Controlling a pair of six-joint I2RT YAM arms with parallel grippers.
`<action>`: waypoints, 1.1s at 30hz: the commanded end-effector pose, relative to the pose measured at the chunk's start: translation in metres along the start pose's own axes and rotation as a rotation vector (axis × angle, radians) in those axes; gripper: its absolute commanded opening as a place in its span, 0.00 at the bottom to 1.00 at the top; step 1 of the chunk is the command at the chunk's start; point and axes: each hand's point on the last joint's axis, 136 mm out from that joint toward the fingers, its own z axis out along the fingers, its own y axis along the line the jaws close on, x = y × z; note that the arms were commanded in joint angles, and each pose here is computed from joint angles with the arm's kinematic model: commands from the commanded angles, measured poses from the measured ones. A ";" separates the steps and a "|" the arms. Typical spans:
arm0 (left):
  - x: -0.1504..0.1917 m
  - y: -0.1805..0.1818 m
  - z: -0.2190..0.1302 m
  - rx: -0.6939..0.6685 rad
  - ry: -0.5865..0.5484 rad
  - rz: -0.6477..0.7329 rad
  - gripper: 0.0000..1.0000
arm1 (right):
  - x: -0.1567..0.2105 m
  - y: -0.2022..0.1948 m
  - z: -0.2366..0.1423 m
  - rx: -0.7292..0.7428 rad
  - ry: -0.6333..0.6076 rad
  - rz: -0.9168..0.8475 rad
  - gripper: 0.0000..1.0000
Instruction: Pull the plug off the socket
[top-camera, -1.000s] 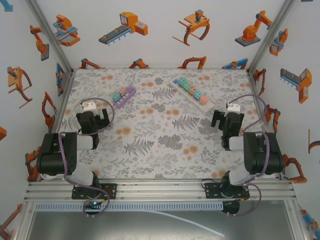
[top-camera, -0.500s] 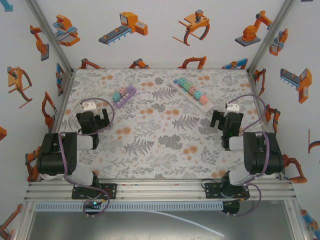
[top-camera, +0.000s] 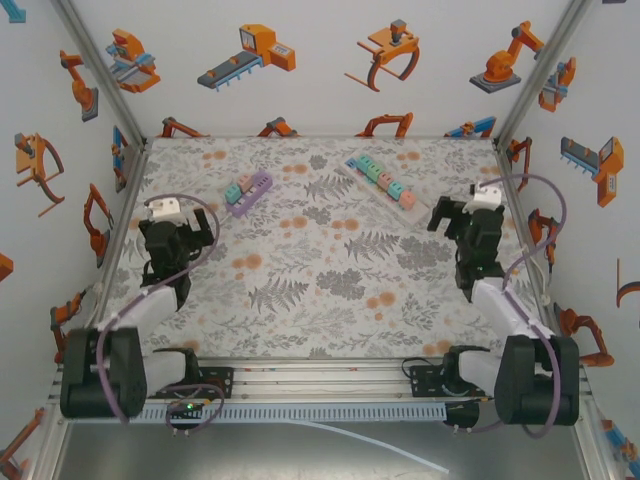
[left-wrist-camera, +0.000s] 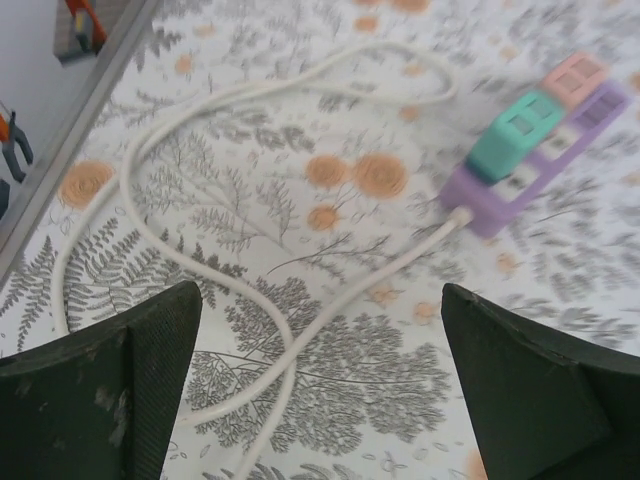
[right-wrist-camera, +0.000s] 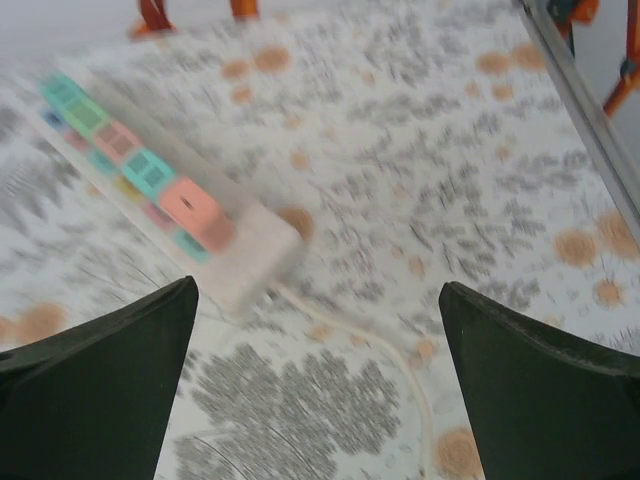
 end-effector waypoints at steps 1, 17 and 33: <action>-0.012 -0.020 -0.023 0.069 0.066 -0.051 0.97 | -0.010 0.028 0.002 -0.114 0.149 0.144 0.94; -0.083 -0.241 -0.208 1.148 0.037 0.069 0.97 | -0.027 0.110 0.178 -0.199 0.535 0.253 0.90; -0.037 -0.242 -0.241 1.205 0.093 0.311 0.97 | 0.087 0.144 0.242 -0.273 0.772 0.243 0.90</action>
